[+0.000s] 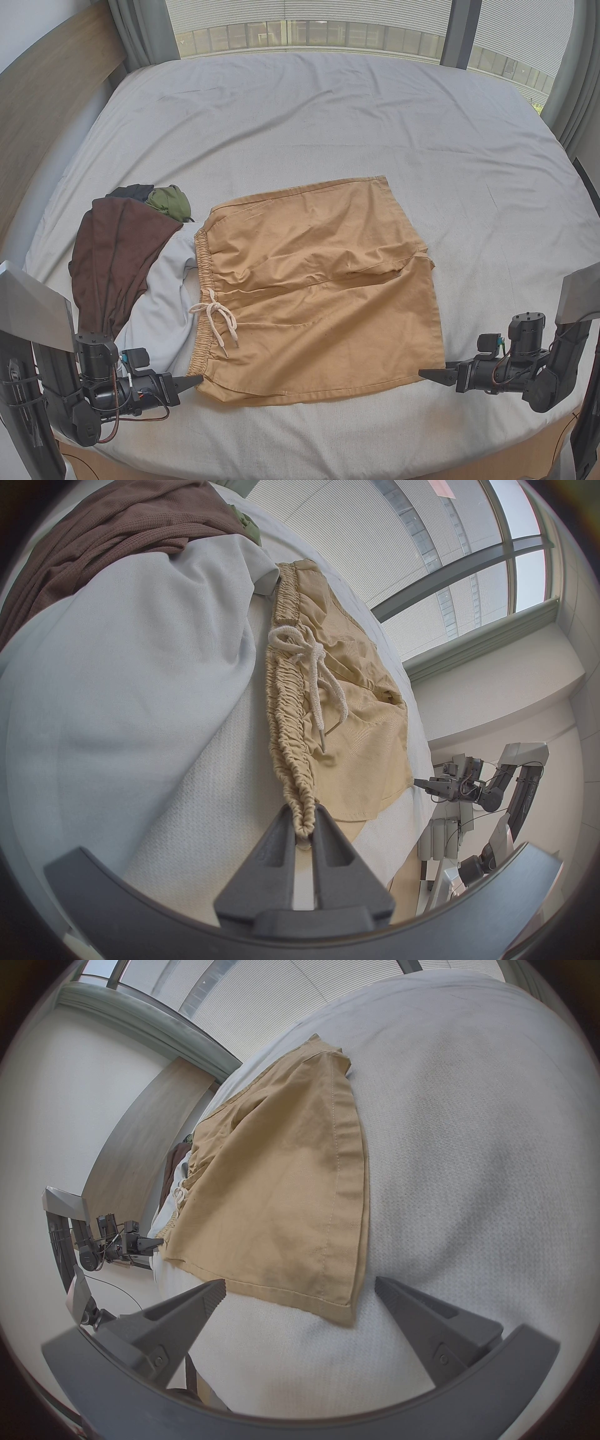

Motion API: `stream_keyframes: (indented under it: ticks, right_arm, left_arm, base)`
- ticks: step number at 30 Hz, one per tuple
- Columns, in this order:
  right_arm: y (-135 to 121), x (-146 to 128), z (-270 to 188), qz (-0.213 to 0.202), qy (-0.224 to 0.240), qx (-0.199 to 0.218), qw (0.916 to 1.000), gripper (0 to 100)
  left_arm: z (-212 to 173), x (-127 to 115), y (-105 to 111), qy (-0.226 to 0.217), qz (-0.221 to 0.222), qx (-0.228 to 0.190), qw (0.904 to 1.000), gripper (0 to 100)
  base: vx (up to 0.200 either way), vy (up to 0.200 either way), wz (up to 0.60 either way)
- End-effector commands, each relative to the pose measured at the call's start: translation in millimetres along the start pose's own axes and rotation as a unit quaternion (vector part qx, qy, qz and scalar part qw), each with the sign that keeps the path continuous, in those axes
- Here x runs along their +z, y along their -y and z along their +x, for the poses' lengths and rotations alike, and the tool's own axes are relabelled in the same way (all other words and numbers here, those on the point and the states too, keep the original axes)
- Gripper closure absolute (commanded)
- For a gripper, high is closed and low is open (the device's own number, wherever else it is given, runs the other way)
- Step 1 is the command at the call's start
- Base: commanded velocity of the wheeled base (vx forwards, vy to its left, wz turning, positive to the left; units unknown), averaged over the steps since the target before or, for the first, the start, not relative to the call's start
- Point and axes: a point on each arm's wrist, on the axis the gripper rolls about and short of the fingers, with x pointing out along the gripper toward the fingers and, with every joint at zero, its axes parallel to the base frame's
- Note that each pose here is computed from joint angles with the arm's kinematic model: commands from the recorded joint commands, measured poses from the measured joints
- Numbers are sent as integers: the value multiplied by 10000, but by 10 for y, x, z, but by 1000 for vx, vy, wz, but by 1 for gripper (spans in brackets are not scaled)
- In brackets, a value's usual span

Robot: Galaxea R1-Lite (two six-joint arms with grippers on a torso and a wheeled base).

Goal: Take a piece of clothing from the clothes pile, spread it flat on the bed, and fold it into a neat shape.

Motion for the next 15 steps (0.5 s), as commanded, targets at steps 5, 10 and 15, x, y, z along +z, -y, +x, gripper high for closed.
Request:
stream_keyframes:
  ticks: [5, 10, 15]
  right_arm:
    - [43, -32, 60, 59, -56, -18, 10000, 100]
    - [49, -14, 68, 43, -21, -16, 10000, 100]
    - [39, -3, 56, 27, 5, -11, 10000, 100]
  left_arm:
    - [1, -1, -2, -1, -5, 4, 10000, 100]
    - [1, -1, -2, -1, -5, 4, 10000, 100]
    - [-5, -3, 1, -1, -13, 4, 10000, 100]
  base:
    - [0, 0, 0]
    - [0, 0, 0]
    - [0, 0, 0]
